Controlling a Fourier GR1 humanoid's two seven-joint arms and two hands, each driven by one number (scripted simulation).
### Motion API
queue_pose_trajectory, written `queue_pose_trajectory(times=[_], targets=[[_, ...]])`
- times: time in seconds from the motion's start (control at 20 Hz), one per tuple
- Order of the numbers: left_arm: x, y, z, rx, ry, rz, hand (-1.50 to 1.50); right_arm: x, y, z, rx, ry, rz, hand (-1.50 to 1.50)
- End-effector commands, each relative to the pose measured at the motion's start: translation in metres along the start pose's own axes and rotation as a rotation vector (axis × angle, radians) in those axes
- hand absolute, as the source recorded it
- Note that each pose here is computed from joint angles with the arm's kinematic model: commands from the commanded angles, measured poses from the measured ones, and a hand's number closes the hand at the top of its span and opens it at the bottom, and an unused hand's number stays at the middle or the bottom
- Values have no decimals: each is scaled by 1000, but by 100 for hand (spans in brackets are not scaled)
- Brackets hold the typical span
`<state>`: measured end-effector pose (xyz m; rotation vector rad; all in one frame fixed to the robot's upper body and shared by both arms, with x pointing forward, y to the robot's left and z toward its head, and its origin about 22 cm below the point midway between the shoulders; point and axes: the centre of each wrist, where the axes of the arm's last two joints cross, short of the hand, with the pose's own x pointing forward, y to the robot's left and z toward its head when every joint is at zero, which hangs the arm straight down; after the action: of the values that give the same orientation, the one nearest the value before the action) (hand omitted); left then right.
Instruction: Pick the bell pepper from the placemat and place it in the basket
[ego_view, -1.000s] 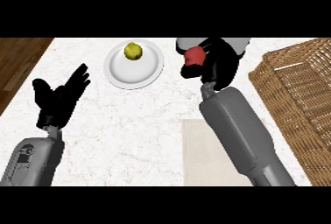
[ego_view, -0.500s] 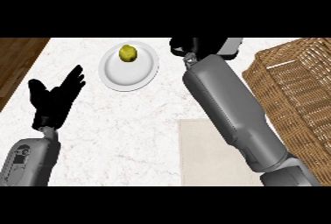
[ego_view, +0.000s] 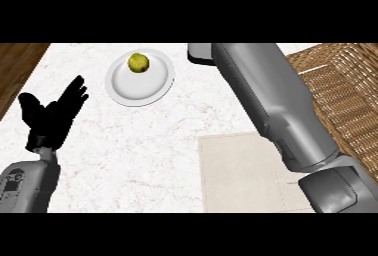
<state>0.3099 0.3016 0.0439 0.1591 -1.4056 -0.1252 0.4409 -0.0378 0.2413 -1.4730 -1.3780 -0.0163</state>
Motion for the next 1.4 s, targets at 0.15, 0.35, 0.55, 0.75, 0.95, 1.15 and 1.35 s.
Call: queue_pose_trajectory(times=[0.15,0.35,0.55,0.75,0.95,1.15,1.35], targets=[[-3,4,2,21,32,28,0,-12,-11,-55,-122,252,46,150],[-2,-7,4,24,17,19,0,-28,-7,-73,-190,284,152,150],[-4,10,10,23,26,-1,0,-45,-7,-88,-215,329,160,150],[-6,13,13,46,7,5,0,-61,-8,-98,-206,357,165,150],[-24,18,22,55,30,26,0,-96,6,-96,-188,326,217,150],[-13,19,17,81,36,22,0,-123,6,-98,-204,336,153,150],[-17,18,20,55,46,8,0,-147,14,-91,-204,355,138,150]])
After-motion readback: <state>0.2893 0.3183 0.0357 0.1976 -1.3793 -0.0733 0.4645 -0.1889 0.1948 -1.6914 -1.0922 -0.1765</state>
